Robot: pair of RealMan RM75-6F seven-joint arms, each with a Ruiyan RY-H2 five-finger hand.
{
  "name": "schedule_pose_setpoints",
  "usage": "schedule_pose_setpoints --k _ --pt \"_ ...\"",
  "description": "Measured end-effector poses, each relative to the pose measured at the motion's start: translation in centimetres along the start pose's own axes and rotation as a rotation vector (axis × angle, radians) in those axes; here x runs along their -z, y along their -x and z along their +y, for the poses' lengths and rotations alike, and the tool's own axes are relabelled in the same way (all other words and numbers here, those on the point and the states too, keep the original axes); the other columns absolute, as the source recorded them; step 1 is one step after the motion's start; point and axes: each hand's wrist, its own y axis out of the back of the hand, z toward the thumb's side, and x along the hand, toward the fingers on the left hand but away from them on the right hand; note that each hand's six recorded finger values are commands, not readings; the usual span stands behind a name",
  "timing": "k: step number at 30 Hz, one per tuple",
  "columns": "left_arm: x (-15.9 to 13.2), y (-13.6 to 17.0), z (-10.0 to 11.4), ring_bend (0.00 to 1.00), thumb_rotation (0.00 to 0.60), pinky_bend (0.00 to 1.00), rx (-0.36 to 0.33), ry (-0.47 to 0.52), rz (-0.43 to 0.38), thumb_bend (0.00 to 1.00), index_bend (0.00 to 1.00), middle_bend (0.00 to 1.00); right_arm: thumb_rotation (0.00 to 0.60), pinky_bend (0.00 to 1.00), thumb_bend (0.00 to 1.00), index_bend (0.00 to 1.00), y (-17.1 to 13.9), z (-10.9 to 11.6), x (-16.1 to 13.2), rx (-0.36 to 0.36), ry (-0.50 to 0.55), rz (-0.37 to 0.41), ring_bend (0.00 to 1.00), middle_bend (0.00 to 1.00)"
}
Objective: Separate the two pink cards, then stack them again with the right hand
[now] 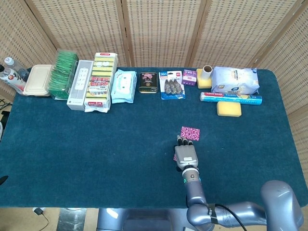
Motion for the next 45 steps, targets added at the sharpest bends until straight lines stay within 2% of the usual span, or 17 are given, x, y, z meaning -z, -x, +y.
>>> schedule_pose_setpoints --k 6,14,27,35,39,42,45 --pt "0.0 0.0 0.0 0.00 0.600 0.06 0.000 0.000 0.001 0.10 0.00 0.00 0.600 0.10 0.27 0.33 -0.2 0.0 0.3 -0.006 -0.001 -0.008 0.00 0.00" --pt "-0.1 0.0 -0.1 0.00 0.600 0.06 0.002 -0.002 0.000 0.10 0.00 0.00 0.600 0.10 0.27 0.33 -0.6 0.1 -0.9 0.005 0.002 0.046 0.00 0.00" --pt "0.1 0.1 0.2 0.00 0.600 0.06 -0.009 -0.001 0.003 0.10 0.00 0.00 0.600 0.10 0.27 0.36 -0.4 -0.8 -0.4 -0.014 -0.019 0.017 0.00 0.00" --pt "0.0 0.1 0.1 0.00 0.600 0.06 -0.007 -0.003 0.005 0.10 0.00 0.00 0.600 0.10 0.26 0.34 -1.1 -0.5 -0.5 -0.008 -0.002 0.049 0.00 0.00" --pt "0.0 0.1 0.0 0.00 0.600 0.06 -0.005 -0.005 0.004 0.10 0.00 0.00 0.600 0.12 0.26 0.32 -1.2 0.6 -0.8 0.034 0.045 0.081 0.00 0.00" --pt "0.0 0.1 0.0 0.00 0.600 0.06 -0.005 -0.005 0.004 0.10 0.00 0.00 0.600 0.12 0.26 0.32 -1.0 2.0 -0.9 0.107 0.092 0.094 0.00 0.00" --pt "0.0 0.1 0.1 0.00 0.600 0.06 -0.007 -0.006 0.005 0.10 0.00 0.00 0.600 0.12 0.26 0.32 -0.2 3.5 -0.3 0.180 0.135 0.074 0.00 0.00"
